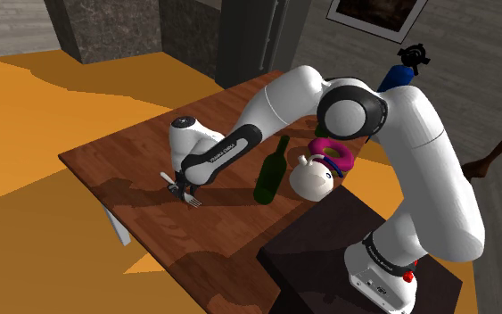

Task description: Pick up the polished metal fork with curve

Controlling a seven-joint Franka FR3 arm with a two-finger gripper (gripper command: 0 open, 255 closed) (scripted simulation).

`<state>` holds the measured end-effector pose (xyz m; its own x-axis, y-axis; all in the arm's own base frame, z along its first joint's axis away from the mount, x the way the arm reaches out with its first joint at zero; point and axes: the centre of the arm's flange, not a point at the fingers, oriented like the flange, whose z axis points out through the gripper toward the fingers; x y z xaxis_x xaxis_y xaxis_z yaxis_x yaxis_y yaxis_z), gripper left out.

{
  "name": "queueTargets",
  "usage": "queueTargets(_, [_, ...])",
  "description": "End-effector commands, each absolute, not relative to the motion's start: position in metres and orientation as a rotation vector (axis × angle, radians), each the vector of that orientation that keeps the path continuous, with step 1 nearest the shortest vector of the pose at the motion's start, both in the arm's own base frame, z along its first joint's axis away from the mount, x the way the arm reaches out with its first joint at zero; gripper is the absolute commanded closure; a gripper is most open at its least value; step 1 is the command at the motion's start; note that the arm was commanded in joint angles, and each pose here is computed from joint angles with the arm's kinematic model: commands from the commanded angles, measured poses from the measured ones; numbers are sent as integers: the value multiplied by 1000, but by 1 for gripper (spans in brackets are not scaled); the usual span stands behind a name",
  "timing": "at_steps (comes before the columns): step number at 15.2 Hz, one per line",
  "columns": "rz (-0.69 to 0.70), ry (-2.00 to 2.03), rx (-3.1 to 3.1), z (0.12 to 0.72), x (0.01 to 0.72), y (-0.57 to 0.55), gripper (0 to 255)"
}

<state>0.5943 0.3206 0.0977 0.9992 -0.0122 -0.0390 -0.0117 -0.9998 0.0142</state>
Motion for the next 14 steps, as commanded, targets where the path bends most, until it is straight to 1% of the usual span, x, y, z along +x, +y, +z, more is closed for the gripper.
queueTargets(1, [-68, -21, 3123, 95, 594, 318, 255])
queueTargets(3, [-68, -21, 3123, 95, 594, 319, 255])
queueTargets(14, [-68, -21, 3123, 154, 594, 319, 255])
